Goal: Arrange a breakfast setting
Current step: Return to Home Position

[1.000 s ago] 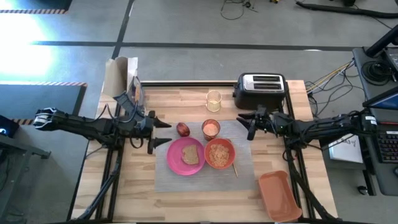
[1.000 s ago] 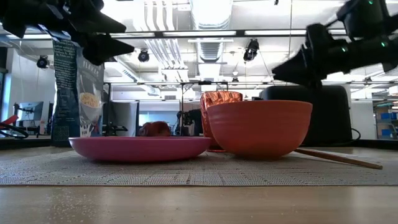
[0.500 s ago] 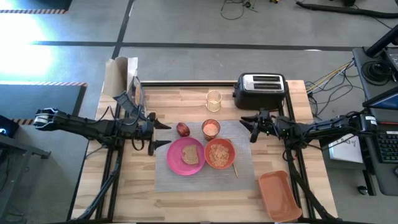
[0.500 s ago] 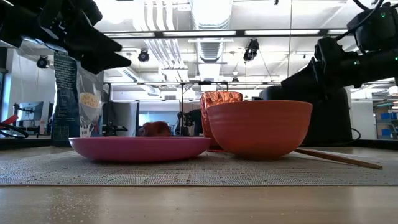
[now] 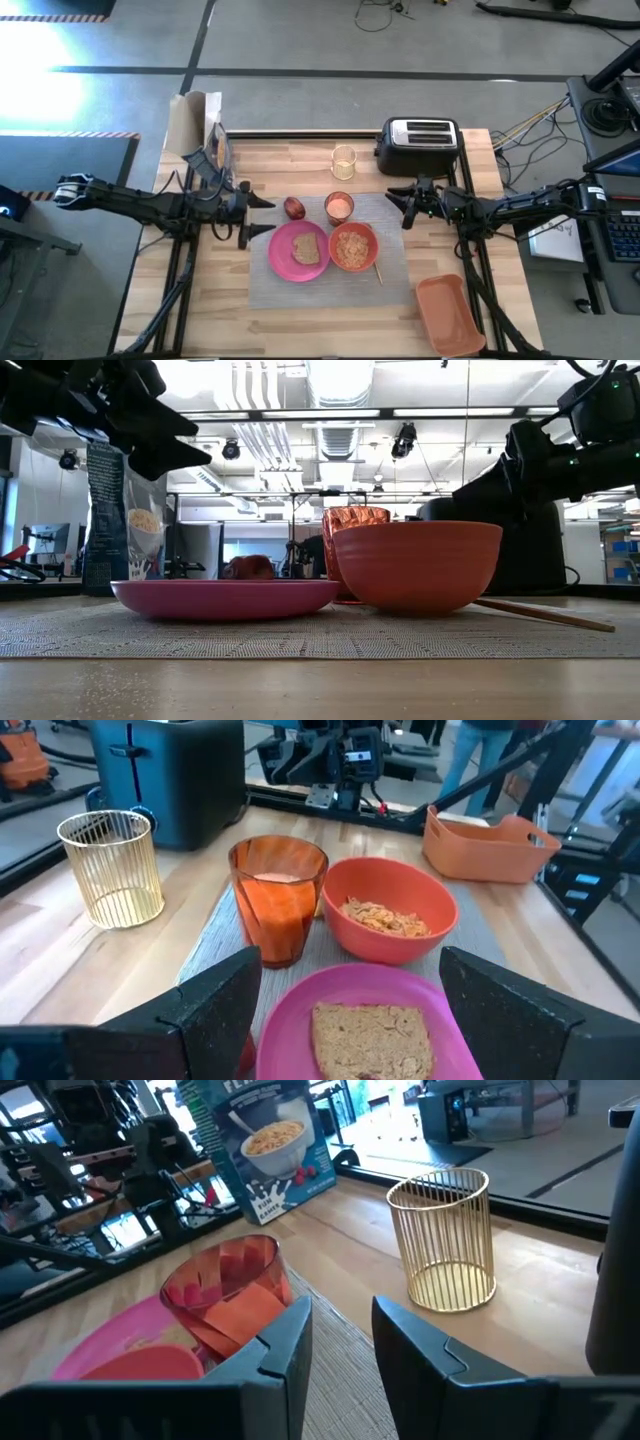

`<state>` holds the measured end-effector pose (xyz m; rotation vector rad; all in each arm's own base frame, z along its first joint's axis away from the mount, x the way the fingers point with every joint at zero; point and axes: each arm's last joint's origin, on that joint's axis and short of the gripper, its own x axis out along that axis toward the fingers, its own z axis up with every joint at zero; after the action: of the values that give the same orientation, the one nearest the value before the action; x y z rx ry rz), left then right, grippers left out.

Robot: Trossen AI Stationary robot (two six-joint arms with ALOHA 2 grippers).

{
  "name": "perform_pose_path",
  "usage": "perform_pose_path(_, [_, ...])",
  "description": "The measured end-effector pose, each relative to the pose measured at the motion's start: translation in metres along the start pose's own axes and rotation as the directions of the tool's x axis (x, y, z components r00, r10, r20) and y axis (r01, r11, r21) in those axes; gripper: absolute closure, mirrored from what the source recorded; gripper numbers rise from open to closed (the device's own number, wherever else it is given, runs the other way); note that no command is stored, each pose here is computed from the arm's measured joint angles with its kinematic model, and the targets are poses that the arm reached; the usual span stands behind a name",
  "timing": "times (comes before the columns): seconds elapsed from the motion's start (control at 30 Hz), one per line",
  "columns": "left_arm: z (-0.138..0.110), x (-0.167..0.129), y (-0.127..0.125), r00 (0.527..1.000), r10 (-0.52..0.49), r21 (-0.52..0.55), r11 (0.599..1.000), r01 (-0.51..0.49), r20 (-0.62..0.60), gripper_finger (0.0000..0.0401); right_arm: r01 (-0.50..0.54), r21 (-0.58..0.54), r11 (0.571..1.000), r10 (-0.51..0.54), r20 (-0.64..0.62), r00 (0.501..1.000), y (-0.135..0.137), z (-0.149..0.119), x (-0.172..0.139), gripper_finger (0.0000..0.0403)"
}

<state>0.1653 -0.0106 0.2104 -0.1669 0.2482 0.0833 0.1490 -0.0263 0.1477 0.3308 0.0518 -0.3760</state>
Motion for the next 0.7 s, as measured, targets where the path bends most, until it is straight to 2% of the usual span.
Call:
perform_pose_path(0.27, [0.003, -0.001, -0.001, 0.999, -0.007, -0.043, 0.999, 0.008, 0.033, 0.0110, 0.000, 0.000, 1.000, 0.000, -0.001, 1.000, 0.000, 0.000, 0.000, 0.0311])
perform_pose_path(0.4, [0.004, -0.011, 0.001, 0.996, -0.017, -0.060, 0.998, 0.022, 0.088, 0.0110, 0.000, 0.000, 1.000, 0.000, -0.001, 1.000, 0.000, 0.000, 0.000, 0.0312])
perform_pose_path(0.57, [-0.005, -0.030, 0.006, 0.984, -0.033, -0.070, 0.996, 0.046, 0.176, 0.0110, 0.000, -0.001, 1.000, 0.000, -0.001, 1.000, 0.000, 0.000, 0.000, 0.0312])
perform_pose_path(0.7, [-0.017, -0.036, 0.009, 0.979, -0.037, -0.073, 0.996, 0.053, 0.201, 0.0110, 0.000, -0.001, 1.000, 0.000, -0.001, 1.000, 0.000, 0.000, 0.000, 0.0312])
